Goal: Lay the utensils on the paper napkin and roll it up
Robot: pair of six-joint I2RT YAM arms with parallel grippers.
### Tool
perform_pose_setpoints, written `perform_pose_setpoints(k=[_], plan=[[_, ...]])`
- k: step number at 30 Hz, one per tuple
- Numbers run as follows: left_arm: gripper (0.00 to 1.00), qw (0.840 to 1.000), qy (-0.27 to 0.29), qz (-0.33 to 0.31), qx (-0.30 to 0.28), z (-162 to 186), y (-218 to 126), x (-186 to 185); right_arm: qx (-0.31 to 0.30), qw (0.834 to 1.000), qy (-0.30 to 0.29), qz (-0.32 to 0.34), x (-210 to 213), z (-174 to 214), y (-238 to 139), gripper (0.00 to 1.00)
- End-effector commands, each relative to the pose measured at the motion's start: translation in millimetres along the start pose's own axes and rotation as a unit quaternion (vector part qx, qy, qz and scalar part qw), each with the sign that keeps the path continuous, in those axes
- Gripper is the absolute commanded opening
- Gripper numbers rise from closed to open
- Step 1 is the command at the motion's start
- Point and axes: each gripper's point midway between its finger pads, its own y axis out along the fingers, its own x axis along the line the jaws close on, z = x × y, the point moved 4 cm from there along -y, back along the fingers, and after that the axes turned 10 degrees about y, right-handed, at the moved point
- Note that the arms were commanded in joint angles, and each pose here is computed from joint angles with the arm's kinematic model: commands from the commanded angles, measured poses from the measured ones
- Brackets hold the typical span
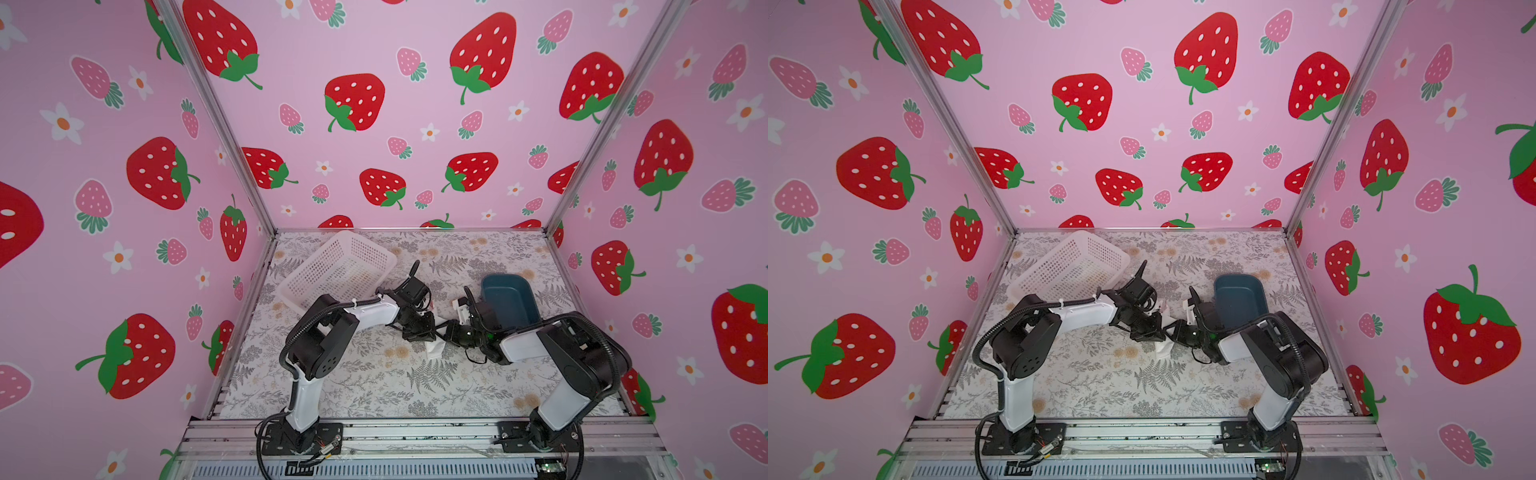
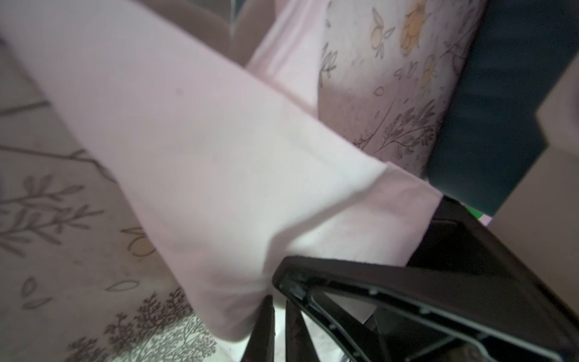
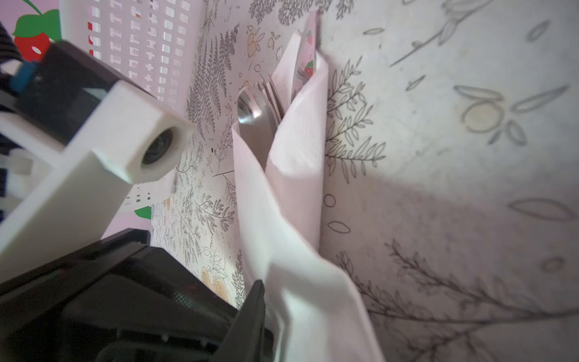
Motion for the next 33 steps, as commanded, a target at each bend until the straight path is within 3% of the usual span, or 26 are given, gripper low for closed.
perform_pose_setpoints(k=[1, 11, 22, 33], plan=[[0.12, 1.000, -0.005, -0.011, 0.013, 4.2, 7.5, 5.8, 0.025, 0.999, 0.021, 0.036, -22.9, 13.8, 1.1, 0.21], [0.19, 0.999, 0.016, 0.016, -0.034, 3.8, -29.8, -20.1, 0.014, 1.000, 0.014, 0.017, -8.9, 6.1, -3.6, 0.10], [0.27, 0.996, 0.025, 0.007, -0.086, 14.9, -51.9, -7.8, 0.008, 1.000, 0.003, 0.005, 1.0, 3.6, -9.1, 0.05], [0.49, 0.987, 0.023, -0.028, -0.157, 11.0, -83.8, 6.6, 0.001, 1.000, -0.016, -0.003, 10.0, 2.6, -17.0, 0.05]])
